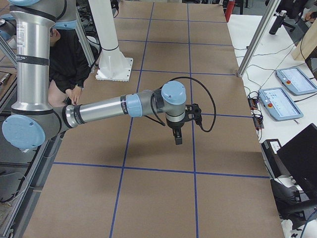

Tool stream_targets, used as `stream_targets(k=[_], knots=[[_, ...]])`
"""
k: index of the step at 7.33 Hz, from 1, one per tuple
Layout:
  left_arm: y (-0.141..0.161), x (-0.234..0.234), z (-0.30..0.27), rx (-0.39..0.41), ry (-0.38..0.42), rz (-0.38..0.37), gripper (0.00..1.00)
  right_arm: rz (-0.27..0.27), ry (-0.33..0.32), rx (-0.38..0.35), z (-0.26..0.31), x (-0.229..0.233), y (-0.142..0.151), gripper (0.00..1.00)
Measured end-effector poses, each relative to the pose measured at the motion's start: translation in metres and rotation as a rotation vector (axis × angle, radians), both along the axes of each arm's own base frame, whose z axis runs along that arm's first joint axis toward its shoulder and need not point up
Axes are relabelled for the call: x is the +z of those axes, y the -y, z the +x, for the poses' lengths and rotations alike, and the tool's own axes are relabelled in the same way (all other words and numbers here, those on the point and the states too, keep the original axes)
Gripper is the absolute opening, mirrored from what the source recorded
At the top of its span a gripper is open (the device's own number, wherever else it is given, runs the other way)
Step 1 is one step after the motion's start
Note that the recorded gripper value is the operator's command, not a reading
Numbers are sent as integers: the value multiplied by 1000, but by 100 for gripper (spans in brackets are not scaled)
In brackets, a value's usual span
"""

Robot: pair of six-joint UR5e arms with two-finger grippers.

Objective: Place and press bell with both arms
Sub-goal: 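Carry the blue bell with the left gripper to the table's near edge, then move the held bell with the left gripper toward the table center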

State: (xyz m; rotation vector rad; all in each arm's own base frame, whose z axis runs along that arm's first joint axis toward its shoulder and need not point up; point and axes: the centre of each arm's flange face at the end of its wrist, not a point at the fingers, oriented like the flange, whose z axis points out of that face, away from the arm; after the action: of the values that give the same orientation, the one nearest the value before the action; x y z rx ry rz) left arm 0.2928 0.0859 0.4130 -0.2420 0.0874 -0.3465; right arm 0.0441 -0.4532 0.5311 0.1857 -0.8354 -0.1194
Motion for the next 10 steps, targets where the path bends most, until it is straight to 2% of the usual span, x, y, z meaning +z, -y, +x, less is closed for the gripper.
stream_targets(k=[5, 7, 10], knots=[[135, -47, 52, -20, -124, 70, 0, -5, 5, -2, -1, 1, 0, 100], [184, -71, 74, -10, -139, 103, 0, -11, 6, -2, -1, 3, 1, 100], [244, -77, 70, 15, -151, 142, 0, -27, 6, -2, -1, 10, -3, 100]])
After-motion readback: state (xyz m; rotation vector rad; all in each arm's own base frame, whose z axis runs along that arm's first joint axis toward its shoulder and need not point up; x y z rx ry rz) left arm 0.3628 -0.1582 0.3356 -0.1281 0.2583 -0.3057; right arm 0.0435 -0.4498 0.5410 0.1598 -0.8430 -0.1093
